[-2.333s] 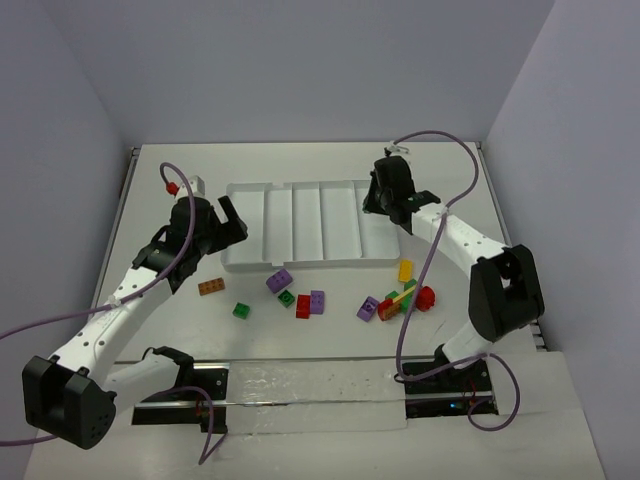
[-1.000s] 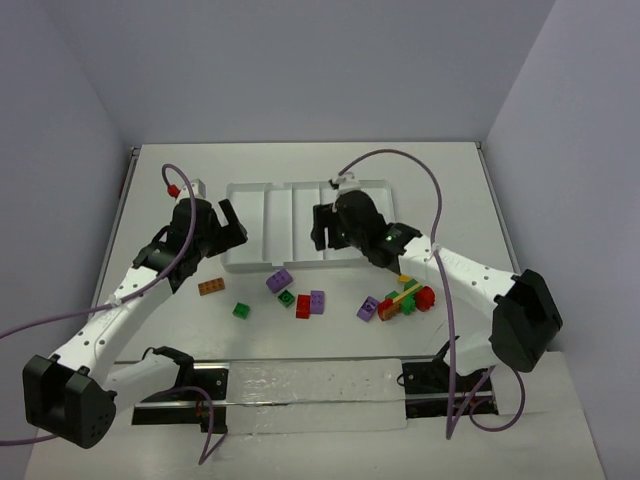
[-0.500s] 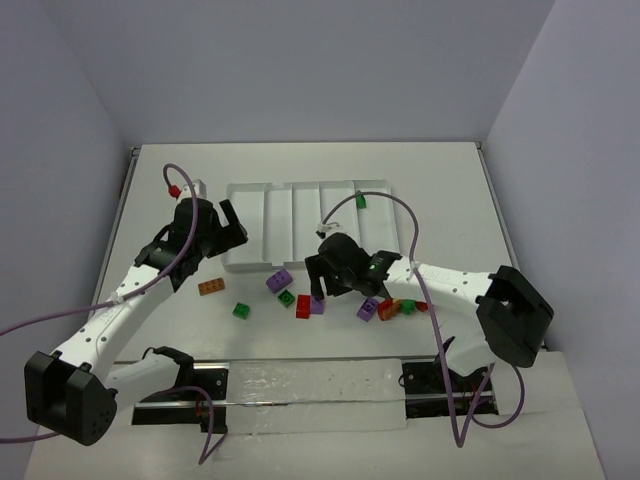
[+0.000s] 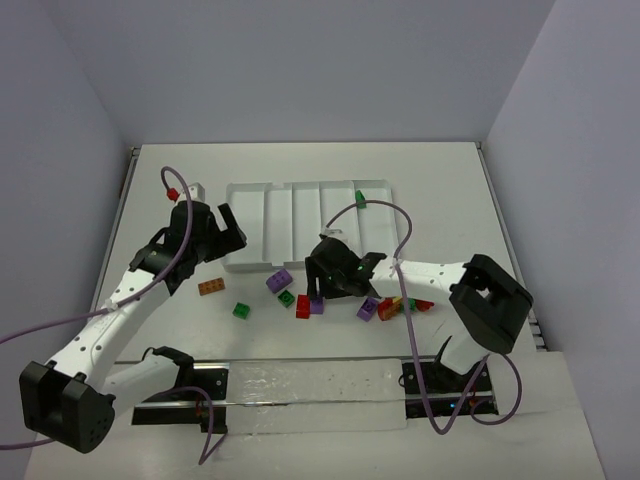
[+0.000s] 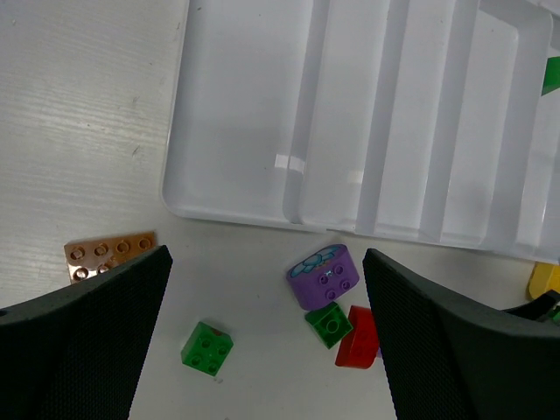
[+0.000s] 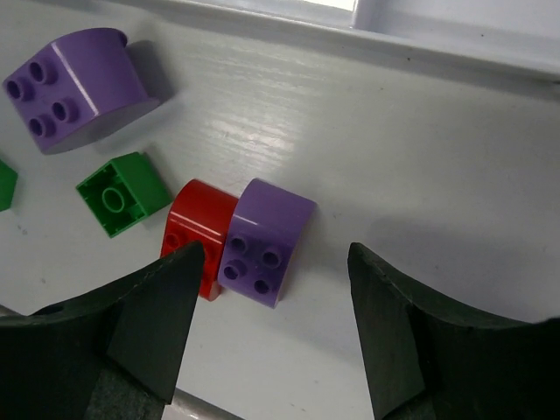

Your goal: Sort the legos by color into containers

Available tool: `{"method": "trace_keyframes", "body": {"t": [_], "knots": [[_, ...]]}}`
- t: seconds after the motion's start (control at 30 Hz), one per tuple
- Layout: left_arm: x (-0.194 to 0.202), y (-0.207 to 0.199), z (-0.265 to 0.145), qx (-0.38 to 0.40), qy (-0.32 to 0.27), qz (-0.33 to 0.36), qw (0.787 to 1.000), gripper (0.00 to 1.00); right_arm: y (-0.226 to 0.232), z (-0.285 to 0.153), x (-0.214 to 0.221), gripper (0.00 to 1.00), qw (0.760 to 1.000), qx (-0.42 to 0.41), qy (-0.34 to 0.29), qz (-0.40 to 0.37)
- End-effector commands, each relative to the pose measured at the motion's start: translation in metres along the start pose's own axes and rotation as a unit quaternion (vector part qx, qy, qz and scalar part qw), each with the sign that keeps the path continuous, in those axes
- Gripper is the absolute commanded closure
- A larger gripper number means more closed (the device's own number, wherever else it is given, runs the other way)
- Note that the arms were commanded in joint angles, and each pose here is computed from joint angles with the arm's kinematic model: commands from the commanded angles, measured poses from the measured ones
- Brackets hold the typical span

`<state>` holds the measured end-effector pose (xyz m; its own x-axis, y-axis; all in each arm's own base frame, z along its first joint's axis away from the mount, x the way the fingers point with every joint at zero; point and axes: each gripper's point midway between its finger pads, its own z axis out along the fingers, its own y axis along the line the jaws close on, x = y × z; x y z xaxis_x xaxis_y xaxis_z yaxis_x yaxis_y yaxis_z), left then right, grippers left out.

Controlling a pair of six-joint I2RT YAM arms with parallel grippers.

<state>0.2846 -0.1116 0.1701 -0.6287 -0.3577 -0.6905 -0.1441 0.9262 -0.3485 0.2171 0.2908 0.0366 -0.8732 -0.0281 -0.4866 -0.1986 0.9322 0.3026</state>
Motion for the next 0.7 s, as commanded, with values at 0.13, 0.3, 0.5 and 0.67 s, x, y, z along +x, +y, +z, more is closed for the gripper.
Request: {"method": "trace_keyframes", "body": {"t": [0.13,0.3,0.5,0.67], "knots": [[-0.008,-0.005,-0.012,0.01,-0.014,-0.017,1.0,0.01,0.008,0.003,-0.025,0.34,0.999,0.018,-0.041,0.011],[-0.006,-0.007,-0.006,0.013,-0.01,-0.02,1.0,0.01,-0.005,0.007,-0.021,0.37,0.998,0.045,-0.035,-0.002],[-0.009,-0.011,0.002,0.011,-0.003,-0.004,1.0,0.01,-0.016,0.001,-0.011,0.38,0.998,0.057,-0.022,-0.021],[-0.011,-0.015,0.005,0.017,-0.003,0.003,1.0,0.01,-0.031,-0.012,-0.009,0.39,0.996,0.083,-0.03,-0.022]]}}
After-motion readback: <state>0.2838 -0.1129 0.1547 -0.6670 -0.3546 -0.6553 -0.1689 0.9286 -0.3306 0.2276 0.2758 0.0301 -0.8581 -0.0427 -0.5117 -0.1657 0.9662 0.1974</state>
